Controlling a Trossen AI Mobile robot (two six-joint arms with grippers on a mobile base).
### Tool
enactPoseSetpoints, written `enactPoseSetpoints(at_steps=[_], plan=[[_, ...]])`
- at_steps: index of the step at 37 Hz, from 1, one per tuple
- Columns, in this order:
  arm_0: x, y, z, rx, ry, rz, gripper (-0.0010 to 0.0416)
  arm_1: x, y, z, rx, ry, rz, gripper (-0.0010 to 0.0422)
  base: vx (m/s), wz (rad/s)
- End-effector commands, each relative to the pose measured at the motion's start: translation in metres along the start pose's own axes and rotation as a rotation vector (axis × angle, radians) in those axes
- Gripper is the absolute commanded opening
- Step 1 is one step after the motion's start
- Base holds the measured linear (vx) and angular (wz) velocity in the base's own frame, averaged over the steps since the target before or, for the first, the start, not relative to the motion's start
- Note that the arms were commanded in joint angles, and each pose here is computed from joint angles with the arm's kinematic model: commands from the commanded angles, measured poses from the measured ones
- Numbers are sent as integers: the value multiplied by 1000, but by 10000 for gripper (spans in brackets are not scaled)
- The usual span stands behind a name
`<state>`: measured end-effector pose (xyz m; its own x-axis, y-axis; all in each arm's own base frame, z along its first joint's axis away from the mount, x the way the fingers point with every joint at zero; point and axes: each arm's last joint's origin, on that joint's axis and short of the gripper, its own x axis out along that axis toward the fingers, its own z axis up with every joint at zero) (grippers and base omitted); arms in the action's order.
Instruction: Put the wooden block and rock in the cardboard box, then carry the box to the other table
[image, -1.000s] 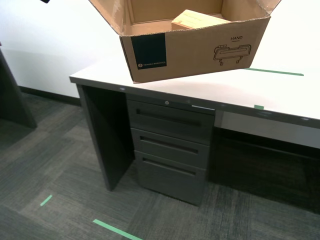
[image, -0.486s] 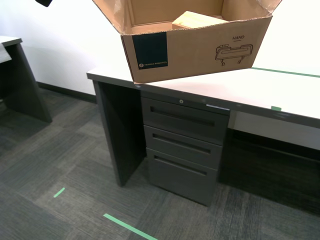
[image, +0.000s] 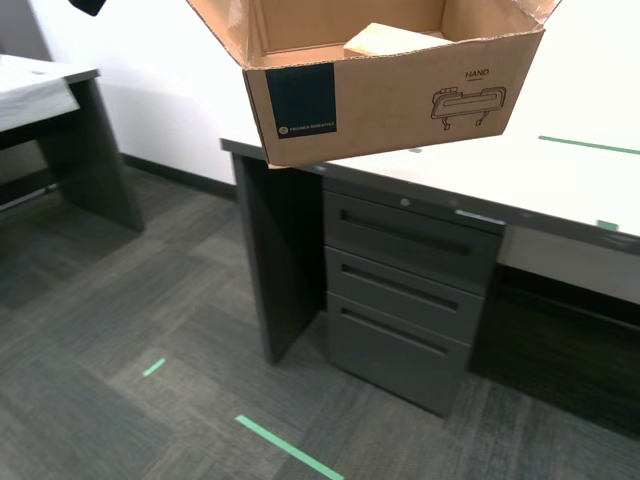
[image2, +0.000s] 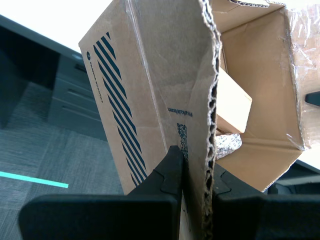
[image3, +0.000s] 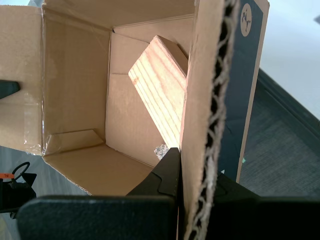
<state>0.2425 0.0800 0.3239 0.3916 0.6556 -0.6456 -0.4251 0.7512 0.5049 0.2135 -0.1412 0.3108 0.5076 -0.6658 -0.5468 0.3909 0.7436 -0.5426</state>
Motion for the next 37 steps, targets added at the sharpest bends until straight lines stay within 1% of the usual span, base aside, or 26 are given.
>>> enactPoseSetpoints(at_steps=[1, 8, 21, 26, 37], plan=[[0, 1, 1, -6, -9, 15, -1, 0, -2, 1, 16, -4, -20, -1, 10, 327], [0, 2, 1, 11, -8, 15, -1, 0, -2, 1, 38, -3, -20, -1, 31, 342], [0, 2, 1, 16, -6, 16, -1, -1, -1, 0, 32, 1, -16, -1, 52, 346], [0, 2, 1, 14, -8, 16, 0, -1, -1, 0, 13, 0, -15, -1, 60, 330], [0, 2, 1, 14, -7, 16, -1, -1, -2, 1, 15, -3, -19, -1, 65, 283]])
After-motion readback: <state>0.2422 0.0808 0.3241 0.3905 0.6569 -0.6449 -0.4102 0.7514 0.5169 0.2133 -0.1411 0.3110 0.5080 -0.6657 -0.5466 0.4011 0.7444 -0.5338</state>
